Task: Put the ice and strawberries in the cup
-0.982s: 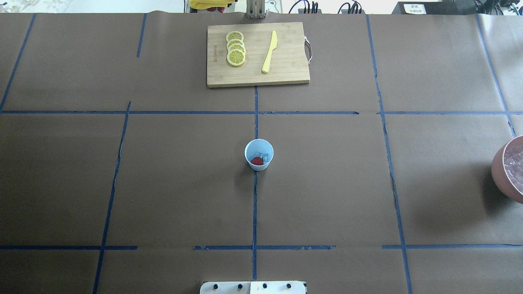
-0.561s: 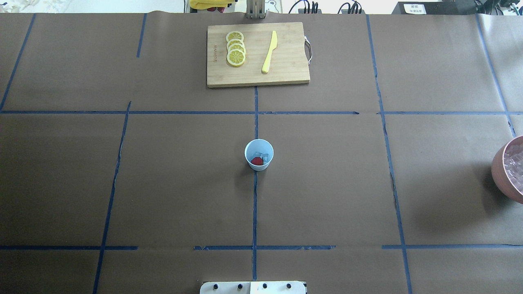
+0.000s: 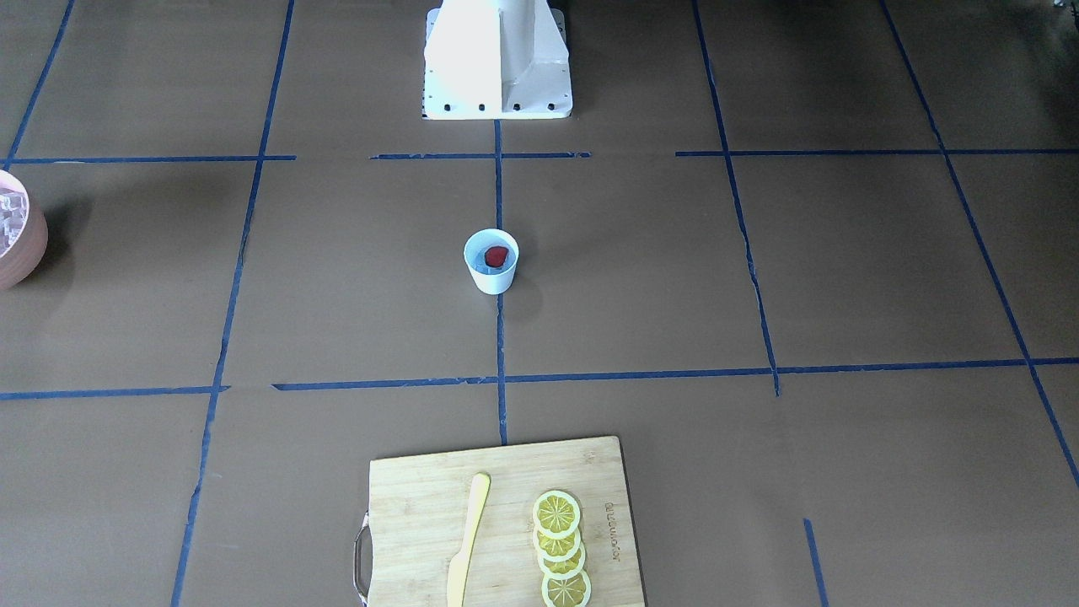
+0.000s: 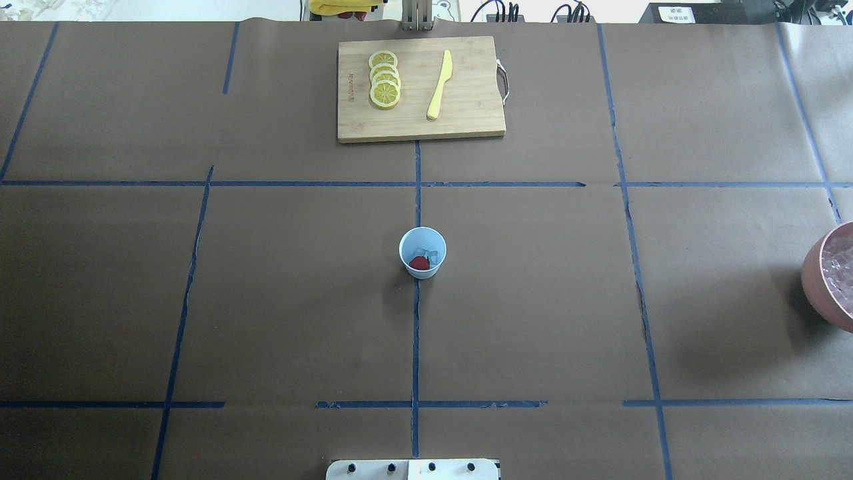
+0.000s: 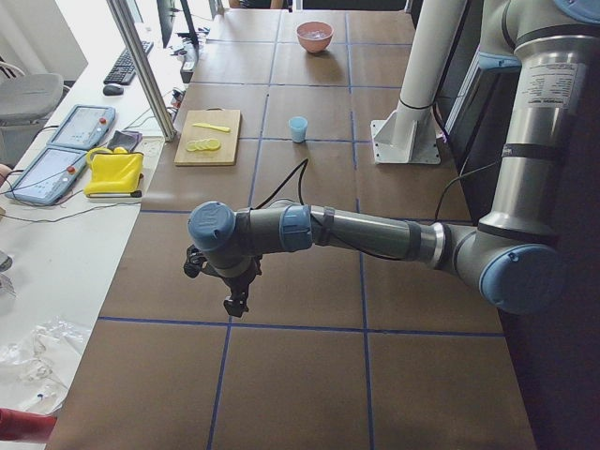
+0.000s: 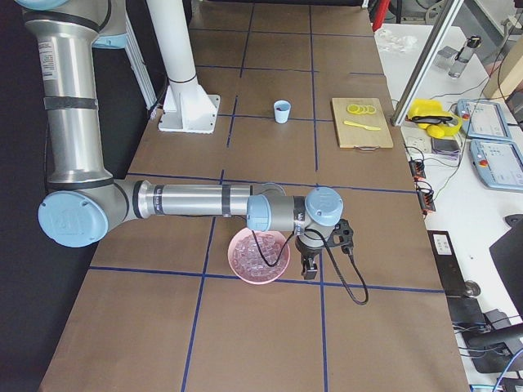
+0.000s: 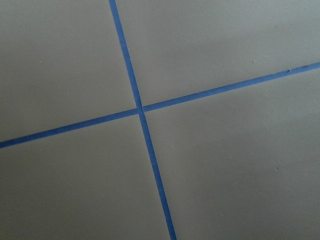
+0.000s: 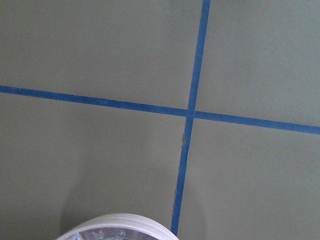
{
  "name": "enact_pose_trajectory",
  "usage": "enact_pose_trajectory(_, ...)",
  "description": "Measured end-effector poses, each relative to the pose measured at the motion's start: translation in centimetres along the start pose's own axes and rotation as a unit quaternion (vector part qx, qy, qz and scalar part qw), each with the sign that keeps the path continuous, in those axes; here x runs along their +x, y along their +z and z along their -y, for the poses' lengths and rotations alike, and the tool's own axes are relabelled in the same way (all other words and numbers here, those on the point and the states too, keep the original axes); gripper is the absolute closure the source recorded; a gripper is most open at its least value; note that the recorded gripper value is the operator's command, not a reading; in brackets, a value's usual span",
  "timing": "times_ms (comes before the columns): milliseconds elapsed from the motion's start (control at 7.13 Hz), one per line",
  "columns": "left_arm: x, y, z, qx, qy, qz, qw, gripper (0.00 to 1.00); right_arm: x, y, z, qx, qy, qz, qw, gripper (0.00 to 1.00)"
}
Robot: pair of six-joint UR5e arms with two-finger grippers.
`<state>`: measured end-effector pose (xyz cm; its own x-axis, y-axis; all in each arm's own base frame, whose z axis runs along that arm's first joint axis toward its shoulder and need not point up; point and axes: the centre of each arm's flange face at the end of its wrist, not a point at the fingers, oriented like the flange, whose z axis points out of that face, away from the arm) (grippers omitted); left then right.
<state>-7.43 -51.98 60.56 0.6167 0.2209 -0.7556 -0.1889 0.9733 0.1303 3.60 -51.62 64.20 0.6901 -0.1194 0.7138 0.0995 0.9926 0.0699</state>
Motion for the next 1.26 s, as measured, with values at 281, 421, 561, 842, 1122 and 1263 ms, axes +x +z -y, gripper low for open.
enact_pose_trajectory(281, -0.6, 0.4, -1.0, -0.013, -0.037, 0.023, 0.999, 0.0, 0.0, 0.3, -0.2, -0.003, -0.001, 0.0, 1.0, 0.0)
enact_pose_trajectory(421, -0.9, 0.3, -1.6, -0.02, -0.046, 0.048, 0.9976, 0.0, 0.1, 0.4, -0.2, -0.003, -0.007, 0.0, 1.0, 0.0)
enact_pose_trajectory(561, -1.2, 0.5, -1.9, -0.024, -0.05, 0.062, 0.9965, 0.0, 0.0, 0.4, -0.2, -0.001, -0.015, -0.001, 0.9999, 0.0)
enact_pose_trajectory(842, -1.8, 1.3, -3.0, -0.033, -0.058, 0.066, 0.9956, 0.0, 0.0, 0.4, -0.3, 0.0, -0.019, -0.001, 0.9998, 0.0)
enact_pose_trajectory(1122, -2.2, 1.9, -4.1, -0.035, -0.062, 0.066, 0.9953, 0.0, 0.1, 0.5, -0.4, -0.001, -0.016, -0.001, 0.9999, 0.0)
enact_pose_trajectory(1263, -2.1, 1.9, -4.1, -0.029, -0.058, 0.065, 0.9958, 0.0, 0.1, 0.4, -0.4, -0.001, -0.015, 0.0, 0.9999, 0.0)
